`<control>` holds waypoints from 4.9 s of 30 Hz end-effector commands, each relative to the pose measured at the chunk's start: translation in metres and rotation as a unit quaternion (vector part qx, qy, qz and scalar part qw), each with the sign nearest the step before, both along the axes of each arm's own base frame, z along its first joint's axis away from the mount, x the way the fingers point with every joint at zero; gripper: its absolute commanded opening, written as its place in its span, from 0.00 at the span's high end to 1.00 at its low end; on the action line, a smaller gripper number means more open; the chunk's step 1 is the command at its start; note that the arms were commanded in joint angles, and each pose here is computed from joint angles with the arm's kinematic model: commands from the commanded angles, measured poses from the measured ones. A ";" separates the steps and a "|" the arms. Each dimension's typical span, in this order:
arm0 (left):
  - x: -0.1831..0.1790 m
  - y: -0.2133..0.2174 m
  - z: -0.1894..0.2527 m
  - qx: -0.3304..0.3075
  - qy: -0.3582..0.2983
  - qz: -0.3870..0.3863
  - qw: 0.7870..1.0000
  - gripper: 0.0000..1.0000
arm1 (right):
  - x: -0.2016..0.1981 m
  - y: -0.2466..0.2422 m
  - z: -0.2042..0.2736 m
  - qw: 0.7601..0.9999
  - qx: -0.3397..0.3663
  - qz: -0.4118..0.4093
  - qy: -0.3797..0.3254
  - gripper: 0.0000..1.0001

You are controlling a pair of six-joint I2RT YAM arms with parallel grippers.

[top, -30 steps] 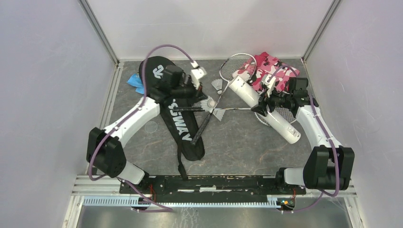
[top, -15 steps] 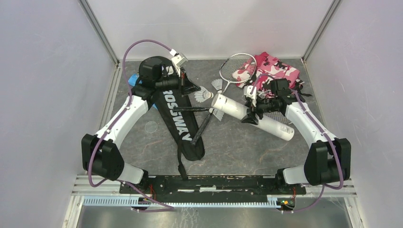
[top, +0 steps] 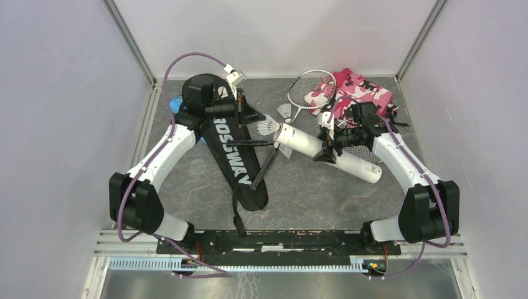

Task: Pack up the badminton gear

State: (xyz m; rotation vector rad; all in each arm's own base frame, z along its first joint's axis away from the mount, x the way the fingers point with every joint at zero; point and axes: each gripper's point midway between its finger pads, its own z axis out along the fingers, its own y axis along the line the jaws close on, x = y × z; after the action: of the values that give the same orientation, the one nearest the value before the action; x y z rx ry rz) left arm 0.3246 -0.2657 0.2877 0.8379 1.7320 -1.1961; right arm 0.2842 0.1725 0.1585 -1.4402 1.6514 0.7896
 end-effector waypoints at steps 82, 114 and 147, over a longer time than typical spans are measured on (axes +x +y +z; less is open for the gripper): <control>-0.078 -0.066 -0.030 0.035 -0.053 -0.231 0.971 0.10 | 0.004 0.007 0.030 0.998 0.036 -0.008 -0.042 0.61; 0.021 -0.002 -0.050 0.121 -0.090 0.061 0.987 0.00 | 0.065 -0.062 0.033 0.971 0.007 -0.236 -0.049 0.61; 0.032 -0.111 -0.189 0.457 -0.280 0.168 0.828 0.04 | 0.074 -0.125 0.053 0.927 0.034 -0.367 -0.072 0.61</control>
State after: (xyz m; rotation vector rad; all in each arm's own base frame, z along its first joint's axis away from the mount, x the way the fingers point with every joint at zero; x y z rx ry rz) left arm 0.3316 -0.3815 0.0748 1.2448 1.8640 0.0287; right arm 0.3547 0.0447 0.1967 -0.6924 1.9010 0.2917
